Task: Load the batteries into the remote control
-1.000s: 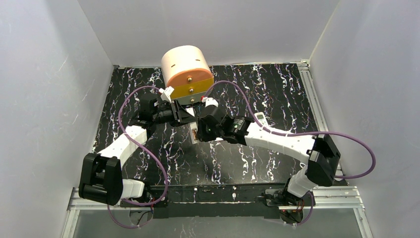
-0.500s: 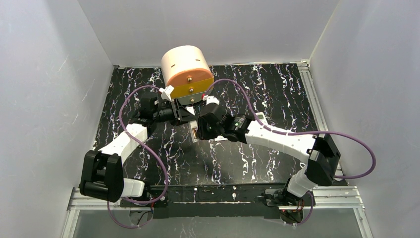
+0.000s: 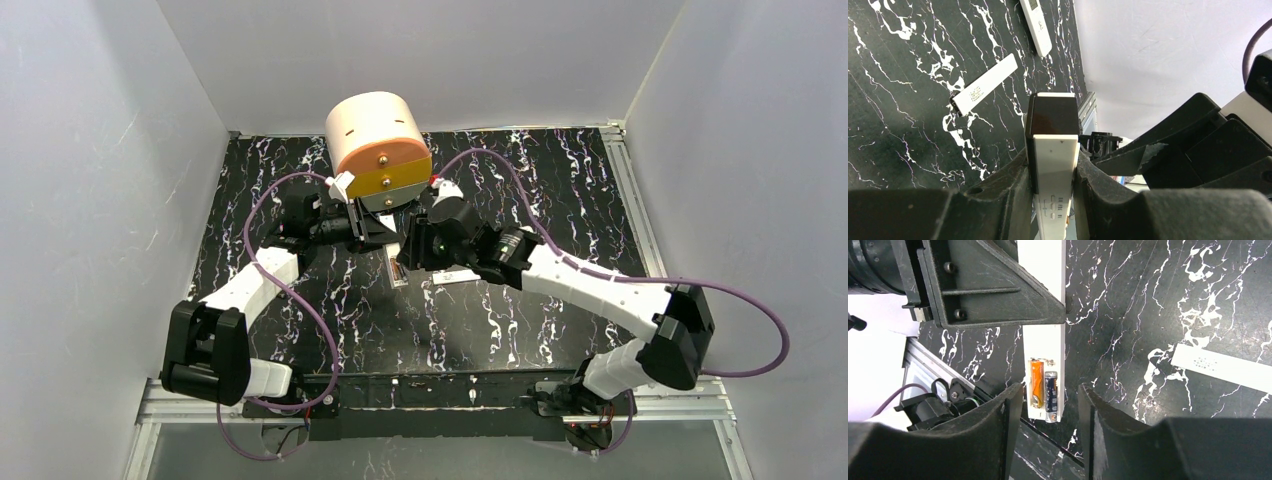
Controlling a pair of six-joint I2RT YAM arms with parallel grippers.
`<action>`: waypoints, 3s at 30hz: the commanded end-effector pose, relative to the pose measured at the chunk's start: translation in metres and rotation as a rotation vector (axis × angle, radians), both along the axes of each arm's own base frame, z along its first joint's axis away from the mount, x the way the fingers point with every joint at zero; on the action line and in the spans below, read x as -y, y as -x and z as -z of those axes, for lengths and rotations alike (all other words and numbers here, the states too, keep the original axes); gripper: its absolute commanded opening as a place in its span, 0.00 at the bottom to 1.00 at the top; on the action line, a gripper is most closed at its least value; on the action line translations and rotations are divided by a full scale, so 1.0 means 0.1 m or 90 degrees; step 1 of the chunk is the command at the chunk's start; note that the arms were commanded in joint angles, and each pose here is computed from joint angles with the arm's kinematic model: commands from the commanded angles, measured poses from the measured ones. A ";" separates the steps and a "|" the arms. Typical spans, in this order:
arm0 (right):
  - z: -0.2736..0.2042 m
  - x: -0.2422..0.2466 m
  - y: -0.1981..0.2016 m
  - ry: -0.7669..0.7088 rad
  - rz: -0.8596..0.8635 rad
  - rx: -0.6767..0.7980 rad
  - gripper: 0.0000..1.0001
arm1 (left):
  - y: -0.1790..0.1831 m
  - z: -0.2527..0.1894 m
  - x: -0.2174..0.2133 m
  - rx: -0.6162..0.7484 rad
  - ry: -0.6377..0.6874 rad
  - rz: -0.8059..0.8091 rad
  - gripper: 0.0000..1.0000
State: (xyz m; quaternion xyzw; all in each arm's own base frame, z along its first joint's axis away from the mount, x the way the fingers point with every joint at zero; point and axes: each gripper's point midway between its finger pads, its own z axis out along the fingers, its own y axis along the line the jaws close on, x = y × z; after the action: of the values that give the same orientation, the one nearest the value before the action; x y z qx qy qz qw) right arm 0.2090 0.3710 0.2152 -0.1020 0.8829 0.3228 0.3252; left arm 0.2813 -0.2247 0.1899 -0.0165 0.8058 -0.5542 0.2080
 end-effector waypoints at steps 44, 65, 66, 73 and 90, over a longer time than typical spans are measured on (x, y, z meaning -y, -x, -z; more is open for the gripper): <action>-1.33 0.21 -0.07 -0.616 0.112 -0.036 0.93 | -0.10 -1.50 -0.09 -0.138 0.437 -0.157 0.00; -1.44 0.25 -0.05 -0.610 0.084 0.003 0.94 | -0.05 -1.48 -0.09 -0.129 0.437 -0.150 0.00; -1.45 0.24 -0.04 -0.614 0.080 0.005 0.94 | -0.05 -1.49 -0.09 -0.126 0.436 -0.149 0.00; -1.50 0.12 -0.01 -0.635 0.040 -0.005 0.92 | -0.03 -1.51 -0.08 -0.120 0.433 -0.141 0.00; -1.39 0.02 -0.05 -0.646 0.041 -0.039 0.72 | 0.03 -1.45 -0.07 -0.119 0.424 -0.131 0.00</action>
State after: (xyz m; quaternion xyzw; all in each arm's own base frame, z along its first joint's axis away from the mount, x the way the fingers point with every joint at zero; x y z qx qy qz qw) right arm 0.2137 0.3703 0.3364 0.1072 0.6525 0.6821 0.3123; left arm 0.2930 -0.2166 0.3200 -0.2538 0.5962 -0.7455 0.1558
